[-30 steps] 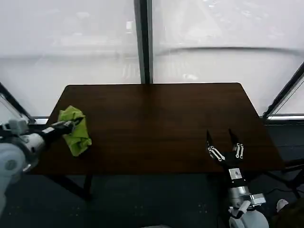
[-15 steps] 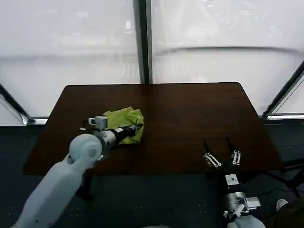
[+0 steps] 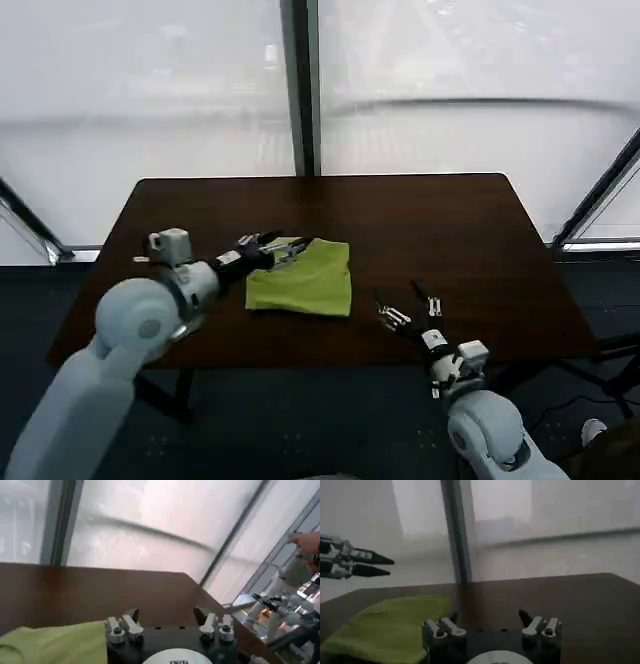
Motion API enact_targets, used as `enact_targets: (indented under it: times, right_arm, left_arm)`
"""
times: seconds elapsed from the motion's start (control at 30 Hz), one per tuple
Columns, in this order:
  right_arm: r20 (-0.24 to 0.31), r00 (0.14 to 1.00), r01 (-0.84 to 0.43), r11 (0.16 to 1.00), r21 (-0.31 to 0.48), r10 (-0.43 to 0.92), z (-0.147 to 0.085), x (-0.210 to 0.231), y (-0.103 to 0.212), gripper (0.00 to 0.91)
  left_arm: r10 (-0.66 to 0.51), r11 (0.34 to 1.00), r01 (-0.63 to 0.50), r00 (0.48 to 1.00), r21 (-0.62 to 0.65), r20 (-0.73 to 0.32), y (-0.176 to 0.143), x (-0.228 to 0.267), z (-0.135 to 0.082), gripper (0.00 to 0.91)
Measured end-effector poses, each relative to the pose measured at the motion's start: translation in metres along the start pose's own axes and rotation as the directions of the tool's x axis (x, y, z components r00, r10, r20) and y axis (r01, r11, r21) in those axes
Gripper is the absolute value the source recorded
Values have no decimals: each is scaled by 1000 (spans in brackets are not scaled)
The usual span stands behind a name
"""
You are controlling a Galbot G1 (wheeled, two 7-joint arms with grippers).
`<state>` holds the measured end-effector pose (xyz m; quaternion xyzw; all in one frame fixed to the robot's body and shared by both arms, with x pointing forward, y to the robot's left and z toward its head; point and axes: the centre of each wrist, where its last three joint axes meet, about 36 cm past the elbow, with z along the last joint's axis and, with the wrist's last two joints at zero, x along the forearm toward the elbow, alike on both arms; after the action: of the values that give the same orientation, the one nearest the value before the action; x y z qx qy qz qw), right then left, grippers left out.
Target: Fold and organize the clothes.
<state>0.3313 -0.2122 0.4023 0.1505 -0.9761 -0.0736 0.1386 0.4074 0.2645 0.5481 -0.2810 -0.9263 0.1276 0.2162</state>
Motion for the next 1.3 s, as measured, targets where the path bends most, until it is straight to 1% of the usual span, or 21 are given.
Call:
enact_targets:
  times: [0.07, 0.13, 0.23, 0.3, 0.33, 0.4, 0.43, 0.47, 0.5, 0.53, 0.57, 0.6, 0.83, 0.97, 1.07, 1.17, 1.3]
  right_arm:
    - [-30, 999, 18, 1000, -22, -19, -3, -11, 7, 878]
    - [-77, 996, 37, 998, -57, -42, -4, -23, 14, 878]
    - [-115, 991, 62, 994, -89, -72, -7, -38, 24, 878]
    - [-152, 985, 59, 992, -109, -75, -8, -46, 26, 878]
    - [-167, 983, 61, 990, -123, -82, -9, -50, 28, 848]
    - [-185, 979, 64, 987, -144, -91, -10, -57, 28, 702]
    - [-199, 976, 61, 987, -152, -91, -9, -61, 28, 653]
    - [-208, 974, 59, 986, -157, -91, -9, -64, 27, 527]
    - [-212, 973, 58, 986, -159, -91, -9, -66, 26, 380]
    - [-214, 973, 57, 986, -157, -91, -9, -67, 26, 88]
    - [-215, 973, 55, 986, -156, -89, -9, -68, 25, 29]
    - [-215, 973, 55, 986, -156, -88, -9, -69, 24, 0]
    - [-209, 974, 51, 986, -160, -84, -8, -77, 23, 0]
    - [-197, 978, 40, 986, -162, -72, -7, -84, 21, 0]
    - [-176, 984, 9, 988, -153, -36, -7, -91, 19, 0]
    - [-159, 986, -65, 991, -115, 46, -8, -98, 14, 0]
    - [-167, 966, -200, 980, -4, 197, -9, -103, -1, 0]
  left_arm:
    - [-42, 999, 42, 999, -17, 11, 5, 12, 0, 878]
    - [-73, 997, 74, 997, -23, 18, 7, 21, 3, 878]
    - [-117, 993, 117, 993, -13, 23, 12, 32, 9, 878]
    - [-140, 990, 140, 990, -5, 24, 15, 38, 12, 878]
    - [-153, 988, 153, 988, 0, 23, 16, 41, 15, 878]
    - [-173, 985, 173, 985, 9, 23, 18, 45, 19, 878]
    - [-181, 983, 181, 983, 15, 21, 19, 47, 21, 878]
    - [-188, 982, 188, 982, 20, 19, 20, 49, 23, 878]
    - [-194, 981, 193, 981, 23, 17, 21, 51, 25, 878]
    - [-202, 979, 201, 979, 29, 15, 22, 53, 27, 878]
    - [-209, 977, 209, 978, 34, 13, 23, 55, 28, 878]
    - [-217, 976, 216, 976, 38, 11, 25, 57, 30, 878]
    - [-260, 964, 259, 966, 59, 5, 31, 67, 37, 878]
    - [-281, 958, 280, 960, 65, 4, 34, 72, 40, 878]
    - [-299, 952, 298, 954, 73, 2, 36, 76, 44, 878]
    - [-315, 946, 314, 949, 82, 0, 38, 80, 48, 878]
    - [-330, 940, 329, 944, 85, -3, 40, 85, 52, 878]
